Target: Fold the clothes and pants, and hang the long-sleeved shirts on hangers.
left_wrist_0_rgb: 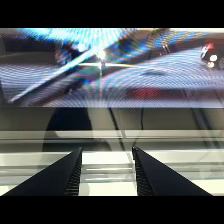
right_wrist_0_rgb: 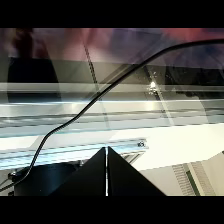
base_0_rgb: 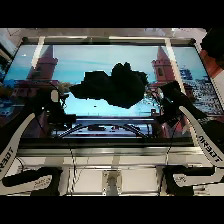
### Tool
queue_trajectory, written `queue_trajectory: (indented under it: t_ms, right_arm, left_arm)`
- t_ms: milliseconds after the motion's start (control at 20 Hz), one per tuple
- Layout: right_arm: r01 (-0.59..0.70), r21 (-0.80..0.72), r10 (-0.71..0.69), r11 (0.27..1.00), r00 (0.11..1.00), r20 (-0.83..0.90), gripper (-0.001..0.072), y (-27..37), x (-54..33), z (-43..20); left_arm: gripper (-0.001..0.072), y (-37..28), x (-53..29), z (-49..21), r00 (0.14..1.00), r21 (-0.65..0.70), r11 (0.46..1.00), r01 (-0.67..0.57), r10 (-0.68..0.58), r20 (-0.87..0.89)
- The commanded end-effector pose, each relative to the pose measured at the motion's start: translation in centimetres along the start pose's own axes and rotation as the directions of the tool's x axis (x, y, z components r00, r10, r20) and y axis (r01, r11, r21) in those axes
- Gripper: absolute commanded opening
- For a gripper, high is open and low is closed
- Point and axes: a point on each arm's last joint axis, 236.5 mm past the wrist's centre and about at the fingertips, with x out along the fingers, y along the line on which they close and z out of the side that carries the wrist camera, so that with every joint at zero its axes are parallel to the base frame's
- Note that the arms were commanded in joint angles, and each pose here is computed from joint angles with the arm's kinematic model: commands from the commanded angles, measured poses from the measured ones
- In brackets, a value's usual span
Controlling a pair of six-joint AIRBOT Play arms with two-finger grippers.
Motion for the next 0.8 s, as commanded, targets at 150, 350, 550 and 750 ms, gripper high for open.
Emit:
queue_trajectory:
  t_ms: [150, 350, 550, 750]
  right_arm:
    - [0.000, 0.001, 0.000, 1.000, 1.000, 0.001, 0.0023, -0.03, -0.03, 0.00]
    - [0.000, 0.001, 0.000, 1.000, 1.000, 0.001, 0.0023, -0.03, -0.03, 0.00]
    - [0.000, 0.001, 0.000, 1.000, 1.000, 0.001, 0.0023, -0.03, -0.03, 0.00]
    - [0.001, 0.001, -0.001, 1.000, 0.999, 0.035, 0.0023, -0.07, -0.04, 0.80]
  left_arm:
    - [0.0362, -0.01, 0.00, 0.00, 1.000, 0.001, 1.000, 0.000, 0.000, 0.000]
    - [0.0362, -0.01, 0.00, -0.01, 1.000, 0.001, 1.000, -0.001, 0.001, 0.000]
    - [0.0362, -0.01, 0.00, -0.01, 1.000, 0.001, 1.000, -0.001, 0.001, 0.000]
    - [0.0362, -0.01, 0.00, 0.00, 1.000, 0.001, 1.000, 0.000, 0.000, 0.000]
